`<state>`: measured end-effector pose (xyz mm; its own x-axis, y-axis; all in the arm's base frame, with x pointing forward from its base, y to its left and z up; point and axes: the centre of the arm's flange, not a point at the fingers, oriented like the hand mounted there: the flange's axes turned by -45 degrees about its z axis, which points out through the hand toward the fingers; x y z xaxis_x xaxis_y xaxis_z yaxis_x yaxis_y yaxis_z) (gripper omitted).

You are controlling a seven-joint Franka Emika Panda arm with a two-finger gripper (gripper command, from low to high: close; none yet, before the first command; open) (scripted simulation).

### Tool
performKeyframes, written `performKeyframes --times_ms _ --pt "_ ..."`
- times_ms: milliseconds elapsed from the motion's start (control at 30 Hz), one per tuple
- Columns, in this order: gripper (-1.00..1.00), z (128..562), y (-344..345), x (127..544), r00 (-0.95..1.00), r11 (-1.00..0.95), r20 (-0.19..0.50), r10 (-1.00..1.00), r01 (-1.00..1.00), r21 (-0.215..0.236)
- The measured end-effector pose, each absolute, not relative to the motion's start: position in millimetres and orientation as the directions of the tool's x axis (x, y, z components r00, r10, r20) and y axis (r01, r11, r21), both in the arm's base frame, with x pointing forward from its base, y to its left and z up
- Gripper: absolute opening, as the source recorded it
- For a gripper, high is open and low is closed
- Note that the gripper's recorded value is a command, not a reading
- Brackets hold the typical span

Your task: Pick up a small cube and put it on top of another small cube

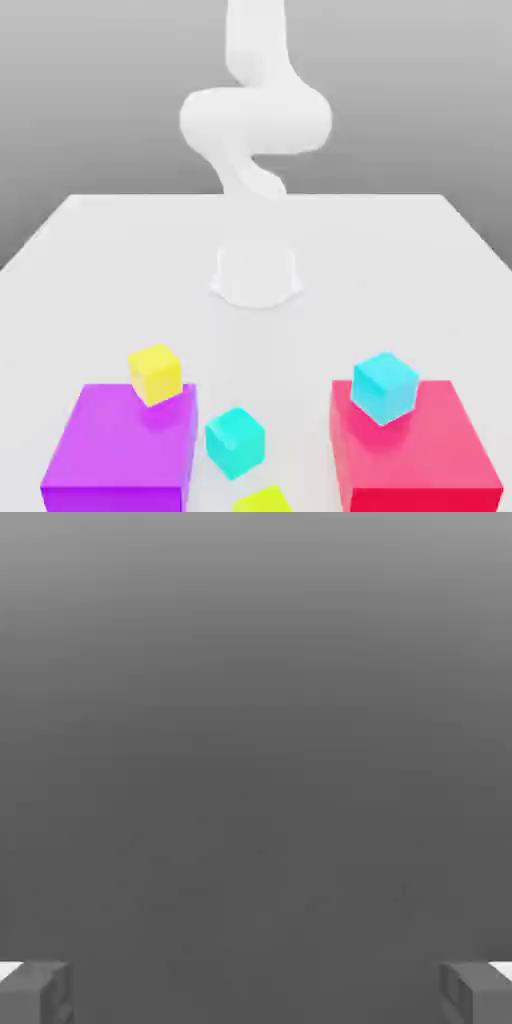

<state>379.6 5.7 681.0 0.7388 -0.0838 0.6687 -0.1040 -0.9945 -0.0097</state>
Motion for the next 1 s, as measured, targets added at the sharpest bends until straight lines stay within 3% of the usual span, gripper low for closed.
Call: performKeyframes --times_ms 233,467,700,1000 --pt "0.0 579.4 8.0 461.6 0.795 -0.938 0.533 -0.29 -0.346 0.005" --pt "0.0 464.7 0.0 514.6 0.774 -0.841 0.403 -0.488 -0.54 0.02" --pt "0.0 349.2 -8.1 538.2 0.69 -0.711 0.266 -0.673 -0.702 0.02" --pt "0.0 223.5 4.2 536.0 0.501 -0.502 0.059 -0.864 -0.865 0.003"
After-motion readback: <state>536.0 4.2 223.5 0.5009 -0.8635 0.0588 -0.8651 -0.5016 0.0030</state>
